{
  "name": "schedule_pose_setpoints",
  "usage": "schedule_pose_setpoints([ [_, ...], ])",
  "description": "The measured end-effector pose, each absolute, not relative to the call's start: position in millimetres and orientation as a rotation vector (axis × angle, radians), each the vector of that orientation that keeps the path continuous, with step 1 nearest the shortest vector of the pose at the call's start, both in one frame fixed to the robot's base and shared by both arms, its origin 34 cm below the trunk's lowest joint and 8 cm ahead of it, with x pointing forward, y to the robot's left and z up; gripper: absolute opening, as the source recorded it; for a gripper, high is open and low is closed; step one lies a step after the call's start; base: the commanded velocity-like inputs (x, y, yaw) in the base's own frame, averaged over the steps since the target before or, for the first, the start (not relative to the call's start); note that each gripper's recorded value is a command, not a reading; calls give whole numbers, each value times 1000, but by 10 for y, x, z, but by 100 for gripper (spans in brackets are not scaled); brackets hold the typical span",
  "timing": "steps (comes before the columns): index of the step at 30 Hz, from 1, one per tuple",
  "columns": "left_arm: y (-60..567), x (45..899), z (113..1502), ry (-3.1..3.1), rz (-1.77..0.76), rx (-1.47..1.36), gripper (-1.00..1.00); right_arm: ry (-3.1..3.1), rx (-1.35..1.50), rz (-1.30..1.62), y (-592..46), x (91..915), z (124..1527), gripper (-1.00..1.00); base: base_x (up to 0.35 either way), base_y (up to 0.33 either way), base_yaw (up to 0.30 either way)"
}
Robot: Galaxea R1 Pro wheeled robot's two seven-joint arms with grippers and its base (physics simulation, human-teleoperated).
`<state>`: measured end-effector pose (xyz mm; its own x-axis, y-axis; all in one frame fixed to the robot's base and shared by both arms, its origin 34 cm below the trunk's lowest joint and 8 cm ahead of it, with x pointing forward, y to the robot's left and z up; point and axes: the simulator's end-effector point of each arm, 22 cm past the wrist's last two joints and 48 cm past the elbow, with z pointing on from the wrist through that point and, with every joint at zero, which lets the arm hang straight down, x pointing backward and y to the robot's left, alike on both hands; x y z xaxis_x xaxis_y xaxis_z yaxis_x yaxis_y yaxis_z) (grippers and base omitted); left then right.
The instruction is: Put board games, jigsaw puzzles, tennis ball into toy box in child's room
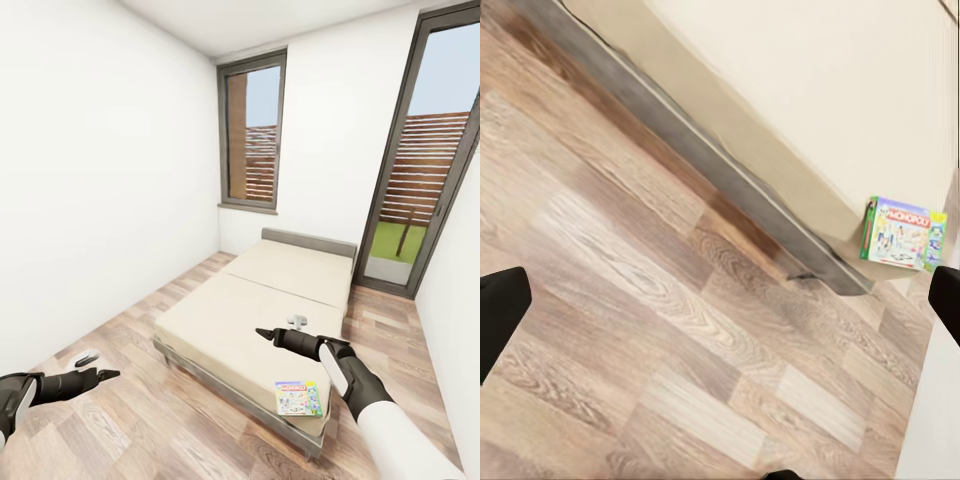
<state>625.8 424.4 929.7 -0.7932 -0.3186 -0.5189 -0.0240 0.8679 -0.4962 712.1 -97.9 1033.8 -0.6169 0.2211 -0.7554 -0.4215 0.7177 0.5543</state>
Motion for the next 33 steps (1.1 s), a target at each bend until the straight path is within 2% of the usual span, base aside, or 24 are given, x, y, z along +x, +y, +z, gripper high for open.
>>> schedule_pose_setpoints([
  [14, 4251, 6249, 9235, 2433, -632, -254, 100, 2038, -105, 930, -1068, 7168, 10294, 100, 10, 213, -229],
  [33, 4254, 6236, 9148, 2448, -633, -263, 100, 2054, -97, 934, -1061, 7172, 10189, 100, 115, 187, -229],
])
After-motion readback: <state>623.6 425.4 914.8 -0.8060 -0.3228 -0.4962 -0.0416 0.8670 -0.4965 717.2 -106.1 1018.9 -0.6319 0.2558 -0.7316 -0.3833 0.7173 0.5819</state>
